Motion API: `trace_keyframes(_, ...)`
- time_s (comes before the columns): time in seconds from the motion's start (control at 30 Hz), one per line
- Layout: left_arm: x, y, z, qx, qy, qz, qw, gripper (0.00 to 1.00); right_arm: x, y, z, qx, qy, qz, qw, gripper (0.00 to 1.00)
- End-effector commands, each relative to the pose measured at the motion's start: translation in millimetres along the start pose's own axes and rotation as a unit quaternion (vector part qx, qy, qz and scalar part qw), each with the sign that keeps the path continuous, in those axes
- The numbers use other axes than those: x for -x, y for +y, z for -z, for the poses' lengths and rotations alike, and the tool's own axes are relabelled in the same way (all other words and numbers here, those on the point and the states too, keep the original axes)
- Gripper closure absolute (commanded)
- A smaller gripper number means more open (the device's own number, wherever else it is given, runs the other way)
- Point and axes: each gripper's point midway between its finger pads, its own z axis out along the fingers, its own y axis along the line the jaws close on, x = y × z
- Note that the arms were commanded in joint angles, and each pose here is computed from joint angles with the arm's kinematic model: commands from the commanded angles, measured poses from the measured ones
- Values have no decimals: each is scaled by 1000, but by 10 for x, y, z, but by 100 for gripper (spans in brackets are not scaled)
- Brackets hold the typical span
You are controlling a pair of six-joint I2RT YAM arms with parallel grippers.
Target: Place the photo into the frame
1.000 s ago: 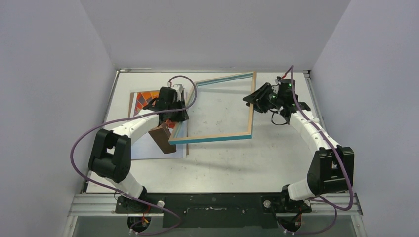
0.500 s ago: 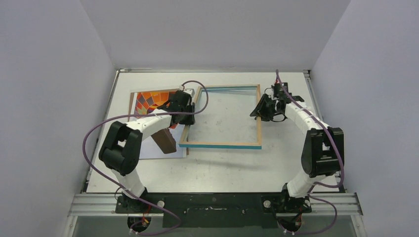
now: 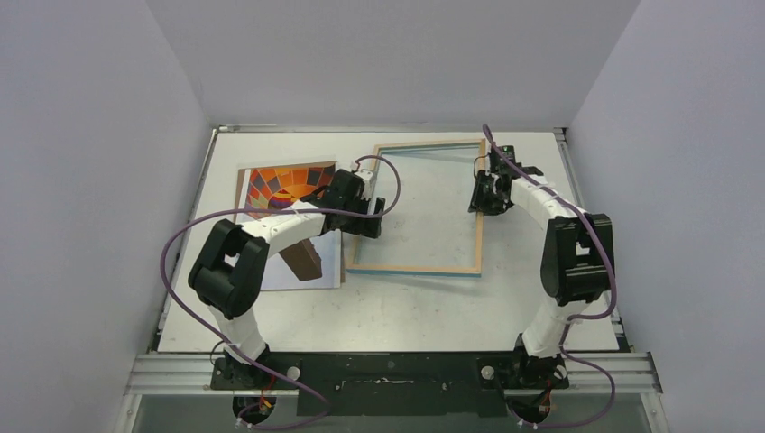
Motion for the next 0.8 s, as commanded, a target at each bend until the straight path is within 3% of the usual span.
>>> trace_keyframes(0.0, 147, -37, 87, -10, -20, -15, 1000, 11, 124, -165, -40, -92, -28, 42, 994, 95)
trace_keyframes(0.17, 44, -45, 133, -24, -16, -32, 999, 13, 77, -246, -118, -172, -32, 77, 982, 95)
trace_keyframes(0.4, -187, -5, 19, -37, 5, -52, 998, 29, 52, -406, -150, -220, -39, 81, 971, 90)
trace_keyframes(0.57, -286, -82, 25, -64, 21, -49, 997, 37, 71, -446, -188, -226, -39, 76, 970, 68)
trace_keyframes(0.7, -374, -113, 73, -75, 27, -46, 996, 42, 59, -403, -260, -214, -32, 72, 974, 40)
trace_keyframes(0.77, -426, -101, 91, -76, 30, -46, 996, 42, 57, -377, -282, -202, -32, 67, 977, 37)
